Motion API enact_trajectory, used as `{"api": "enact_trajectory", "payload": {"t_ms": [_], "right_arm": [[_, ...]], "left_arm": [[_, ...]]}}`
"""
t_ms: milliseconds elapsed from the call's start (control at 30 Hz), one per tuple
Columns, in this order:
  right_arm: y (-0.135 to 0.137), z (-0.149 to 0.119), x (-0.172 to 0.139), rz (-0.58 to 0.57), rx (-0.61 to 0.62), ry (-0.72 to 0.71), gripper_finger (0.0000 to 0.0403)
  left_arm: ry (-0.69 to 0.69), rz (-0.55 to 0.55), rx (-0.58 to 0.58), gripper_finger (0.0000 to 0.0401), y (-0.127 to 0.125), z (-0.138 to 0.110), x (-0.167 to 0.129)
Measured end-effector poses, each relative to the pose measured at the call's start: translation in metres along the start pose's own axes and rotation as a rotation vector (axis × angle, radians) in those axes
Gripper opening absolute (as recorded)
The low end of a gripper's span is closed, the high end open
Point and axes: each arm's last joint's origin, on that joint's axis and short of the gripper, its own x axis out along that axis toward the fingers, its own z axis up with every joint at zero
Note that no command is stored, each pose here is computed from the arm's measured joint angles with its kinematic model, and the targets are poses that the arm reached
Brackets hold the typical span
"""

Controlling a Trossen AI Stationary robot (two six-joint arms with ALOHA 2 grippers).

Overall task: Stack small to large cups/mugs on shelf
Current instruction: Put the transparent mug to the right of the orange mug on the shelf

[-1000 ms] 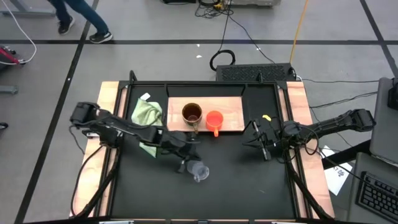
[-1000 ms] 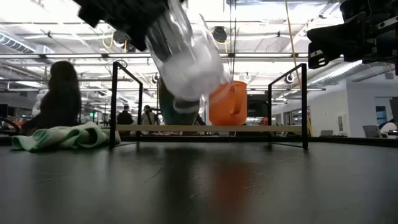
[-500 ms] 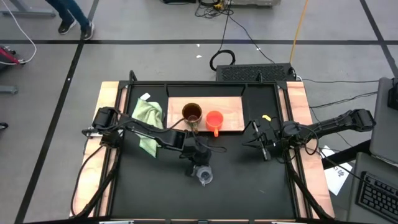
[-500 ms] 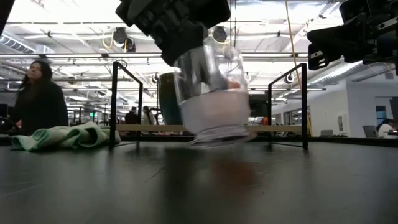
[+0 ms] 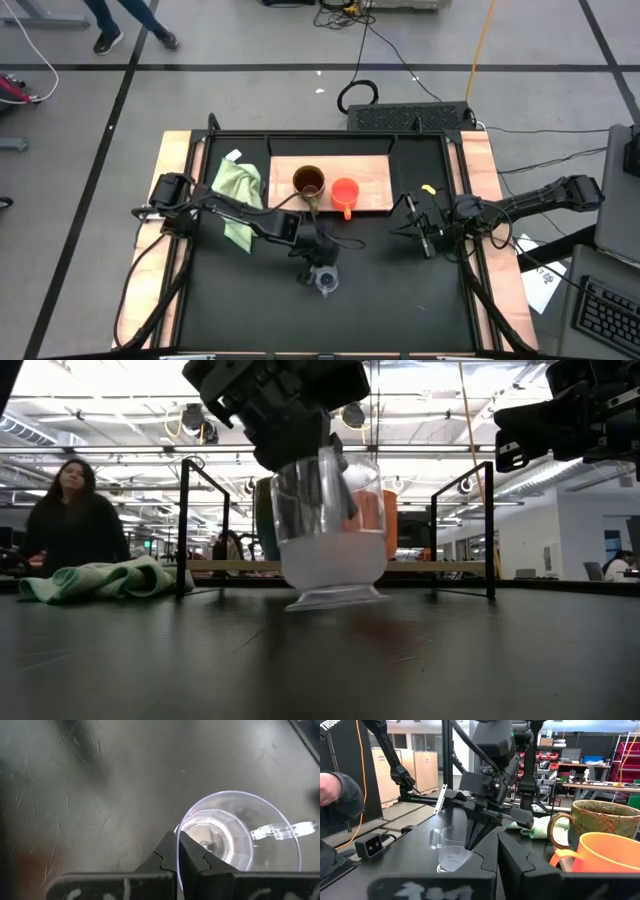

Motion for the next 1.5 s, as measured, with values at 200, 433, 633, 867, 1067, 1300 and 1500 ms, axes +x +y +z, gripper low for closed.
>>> {"api": "enact_trajectory", "payload": {"t_ms": [200,433,633,867,1067,1300,1500], "right_arm": [[0.000,0.000,0.000,0.000,-0.002,0.000,0.0000],[0.000,0.000,0.000,0.000,-0.006,0.000,0.0000],[0.000,0.000,0.000,0.000,-0.008,0.000,0.0000],[0.000,0.000,0.000,0.000,-0.008,0.000,0.0000],[0.000,0.000,0.000,0.000,-0.008,0.000,0.0000],[0.000,0.000,0.000,0.000,-0.004,0.001,0.0000],[0.000,-0.001,0.000,0.000,-0.003,0.008,0.0000]], "left_arm": [[0.034,0.021,-0.011,0.0000,0.001,-0.003,0.000],[0.047,0.019,-0.008,0.0000,0.001,-0.005,0.003],[0.050,-0.021,0.038,0.0000,-0.003,-0.006,0.011],[0.058,-0.035,0.068,0.0002,-0.011,-0.007,0.016],[0.056,-0.017,0.103,0.0015,-0.018,-0.007,0.018],[0.031,-0.015,0.110,0.0020,-0.021,-0.005,0.019],[0.027,-0.017,0.113,0.0021,-0.022,-0.002,0.018]]}}
